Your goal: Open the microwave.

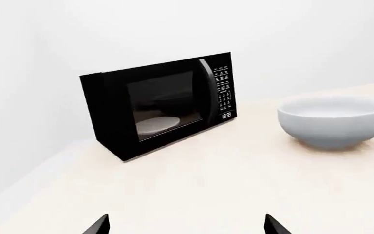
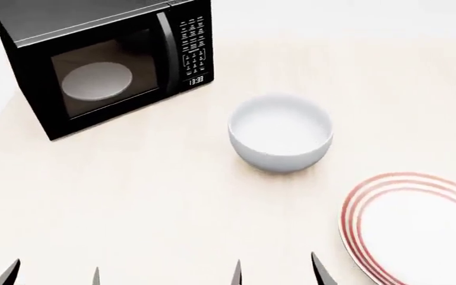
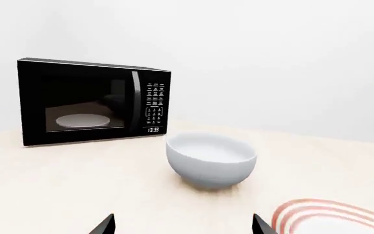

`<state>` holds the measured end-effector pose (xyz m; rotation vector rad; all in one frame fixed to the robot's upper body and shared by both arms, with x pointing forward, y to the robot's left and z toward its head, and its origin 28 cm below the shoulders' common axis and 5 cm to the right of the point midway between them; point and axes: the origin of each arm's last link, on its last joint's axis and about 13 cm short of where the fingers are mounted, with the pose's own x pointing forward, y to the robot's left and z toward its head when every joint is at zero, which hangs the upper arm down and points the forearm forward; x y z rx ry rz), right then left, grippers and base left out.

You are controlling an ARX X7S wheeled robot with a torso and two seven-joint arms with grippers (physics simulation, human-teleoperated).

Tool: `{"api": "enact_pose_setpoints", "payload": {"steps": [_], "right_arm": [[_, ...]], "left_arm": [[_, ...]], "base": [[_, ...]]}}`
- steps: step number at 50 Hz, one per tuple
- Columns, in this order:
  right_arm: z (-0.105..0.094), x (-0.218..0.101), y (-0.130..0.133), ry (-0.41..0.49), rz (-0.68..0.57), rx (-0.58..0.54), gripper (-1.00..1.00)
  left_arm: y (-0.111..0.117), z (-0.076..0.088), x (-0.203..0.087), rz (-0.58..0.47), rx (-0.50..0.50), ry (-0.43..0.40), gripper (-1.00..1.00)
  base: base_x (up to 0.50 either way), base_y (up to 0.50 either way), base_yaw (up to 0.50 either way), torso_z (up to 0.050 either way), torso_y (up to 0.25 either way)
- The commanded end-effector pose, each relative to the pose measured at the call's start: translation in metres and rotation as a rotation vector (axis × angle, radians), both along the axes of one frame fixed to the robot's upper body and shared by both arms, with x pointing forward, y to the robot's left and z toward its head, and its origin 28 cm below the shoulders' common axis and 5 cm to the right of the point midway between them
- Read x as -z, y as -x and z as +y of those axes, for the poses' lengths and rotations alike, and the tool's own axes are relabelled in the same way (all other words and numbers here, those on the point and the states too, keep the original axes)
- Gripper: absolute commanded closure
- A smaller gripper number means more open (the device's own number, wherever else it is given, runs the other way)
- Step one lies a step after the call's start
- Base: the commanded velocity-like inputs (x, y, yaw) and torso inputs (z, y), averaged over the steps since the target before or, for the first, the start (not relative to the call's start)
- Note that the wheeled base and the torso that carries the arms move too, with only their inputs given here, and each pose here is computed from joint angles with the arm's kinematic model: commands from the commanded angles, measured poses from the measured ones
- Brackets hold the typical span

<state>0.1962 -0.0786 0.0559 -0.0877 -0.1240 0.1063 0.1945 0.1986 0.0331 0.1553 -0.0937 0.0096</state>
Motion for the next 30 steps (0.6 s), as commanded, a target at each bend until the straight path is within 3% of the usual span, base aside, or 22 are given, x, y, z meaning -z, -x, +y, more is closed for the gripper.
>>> {"api": "enact_pose_setpoints", "payload": {"steps": [1,20,30], "right_arm": [[0.0022,-0.002,-0.0005,0.007,-0.012,-0.025,-1.0],[0.0038,0.0014,-0.0009,-0.011,-0.002,-0.052,-1.0],[0.0041,0.0024,-0.0015,-0.018,0.001,-0.055,-1.0]], "left_arm": [[0.0002,0.0002,-0.0008,-0.001,-0.001,0.0,-1.0],[0.0002,0.0018,0.0,0.001,-0.005,-0.001,-1.0],[0.0012,0.0014,-0.0001,0.002,0.0,0.0,-1.0]], "base": [[0.31,0.43,0.0,0.0,0.0],[0.41,0.35,0.0,0.0,0.0],[0.5,0.19,0.0,0.0,0.0]]}}
